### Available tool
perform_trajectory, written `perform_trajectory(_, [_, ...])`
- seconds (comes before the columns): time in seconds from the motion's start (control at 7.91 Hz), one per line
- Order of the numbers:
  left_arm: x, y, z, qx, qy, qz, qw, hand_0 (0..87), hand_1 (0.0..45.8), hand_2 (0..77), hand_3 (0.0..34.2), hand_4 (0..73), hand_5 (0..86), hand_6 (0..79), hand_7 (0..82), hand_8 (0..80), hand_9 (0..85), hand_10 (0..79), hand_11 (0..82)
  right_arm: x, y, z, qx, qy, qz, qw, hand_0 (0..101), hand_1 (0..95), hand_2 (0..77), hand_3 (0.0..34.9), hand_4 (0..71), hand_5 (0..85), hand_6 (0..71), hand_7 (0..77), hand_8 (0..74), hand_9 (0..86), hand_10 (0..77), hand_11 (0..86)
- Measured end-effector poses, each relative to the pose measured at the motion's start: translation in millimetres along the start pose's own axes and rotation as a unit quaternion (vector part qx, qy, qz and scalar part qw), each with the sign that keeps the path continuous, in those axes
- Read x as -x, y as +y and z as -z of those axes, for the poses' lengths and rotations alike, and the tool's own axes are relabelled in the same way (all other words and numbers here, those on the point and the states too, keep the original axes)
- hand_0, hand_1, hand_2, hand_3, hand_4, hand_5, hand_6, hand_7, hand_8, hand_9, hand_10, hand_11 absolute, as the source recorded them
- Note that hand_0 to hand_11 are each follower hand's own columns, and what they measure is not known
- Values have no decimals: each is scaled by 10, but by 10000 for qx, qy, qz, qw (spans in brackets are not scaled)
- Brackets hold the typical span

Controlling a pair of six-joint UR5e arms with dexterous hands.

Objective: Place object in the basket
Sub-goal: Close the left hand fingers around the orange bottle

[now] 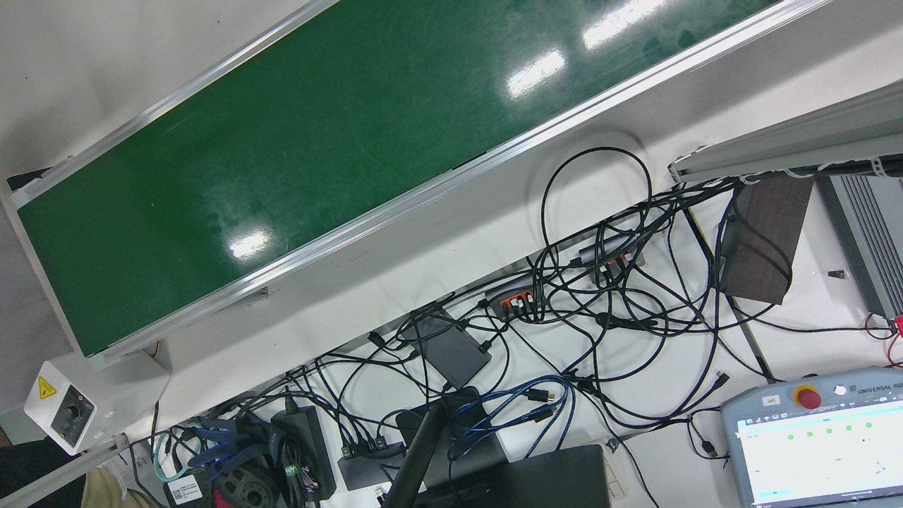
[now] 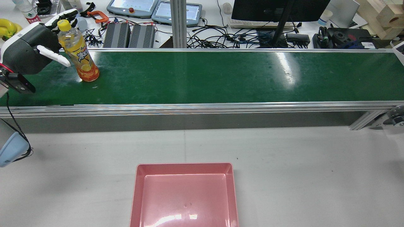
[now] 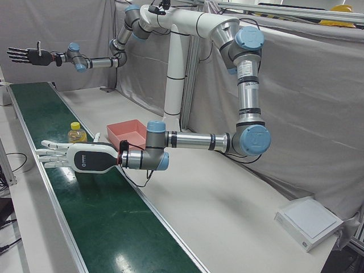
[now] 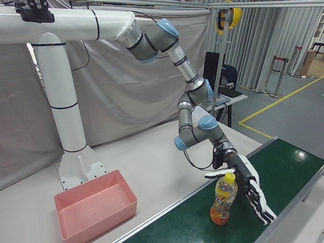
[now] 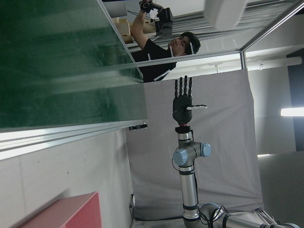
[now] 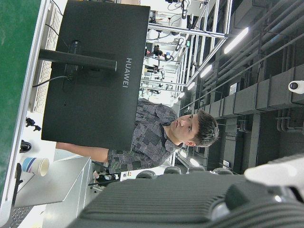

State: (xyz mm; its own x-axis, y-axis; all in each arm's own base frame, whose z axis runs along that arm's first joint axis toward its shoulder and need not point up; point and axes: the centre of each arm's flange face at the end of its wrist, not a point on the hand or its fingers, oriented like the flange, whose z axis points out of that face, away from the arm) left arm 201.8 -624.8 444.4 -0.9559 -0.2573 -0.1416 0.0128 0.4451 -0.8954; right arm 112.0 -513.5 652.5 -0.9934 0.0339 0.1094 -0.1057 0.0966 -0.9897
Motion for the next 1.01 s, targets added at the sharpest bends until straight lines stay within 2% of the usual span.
perform_trajectory(0.13, [-46, -4, -5, 15, 143, 65, 9999, 800, 158, 5, 0, 11, 191, 0, 5, 142, 153, 218, 322, 0, 0, 0, 0, 0, 0, 10000, 3, 0, 5, 0, 0, 0, 0, 5, 0, 0, 0, 0])
perform_trajectory(0.25, [-59, -1, -11, 26, 199, 94, 9998, 800, 158, 5, 0, 158, 365, 136, 202, 142, 153, 218, 322, 0, 0, 0, 0, 0, -2, 10000, 1, 0, 5, 0, 0, 0, 0, 5, 0, 0, 0, 0])
perform_trajectory(0.38, [-66, -3, -11, 25, 220, 100, 9997, 796, 0, 349, 0, 409, 556, 420, 436, 464, 393, 453, 485, 0, 0, 0, 0, 0, -3, 10000, 3, 0, 5, 0, 0, 0, 0, 5, 0, 0, 0, 0])
perform_trajectory(0.51, [-70, 5, -13, 26, 227, 104, 9997, 765, 0, 387, 0, 524, 600, 616, 627, 611, 616, 529, 556, 0, 0, 0, 0, 0, -3, 10000, 2, 0, 5, 0, 0, 0, 0, 5, 0, 0, 0, 0])
perform_trajectory(0.63, [-81, 31, -14, 28, 227, 106, 9997, 745, 0, 420, 0, 518, 660, 687, 774, 638, 736, 611, 742, 0, 0, 0, 0, 0, -3, 10000, 2, 0, 5, 0, 0, 0, 0, 5, 0, 0, 0, 0])
perform_trajectory(0.76, [-106, 120, -11, 45, 222, 106, 9997, 745, 0, 420, 0, 518, 660, 687, 774, 638, 736, 611, 742, 0, 0, 0, 0, 0, -3, 10000, 2, 0, 5, 0, 0, 0, 0, 5, 0, 0, 0, 0])
perform_trajectory(0.89, [-163, 293, 3, 82, 220, 106, 9997, 739, 0, 420, 0, 518, 660, 693, 774, 704, 774, 698, 753, 0, 0, 0, 0, 0, -3, 10000, 2, 0, 5, 0, 0, 0, 0, 5, 0, 0, 0, 0])
perform_trajectory(1.01, [-241, 547, 26, 153, 226, 111, 9996, 730, 0, 420, 0, 518, 660, 698, 774, 704, 774, 698, 753, 0, 0, 0, 0, 0, -3, 10000, 2, 0, 5, 0, 0, 0, 0, 5, 0, 0, 0, 0])
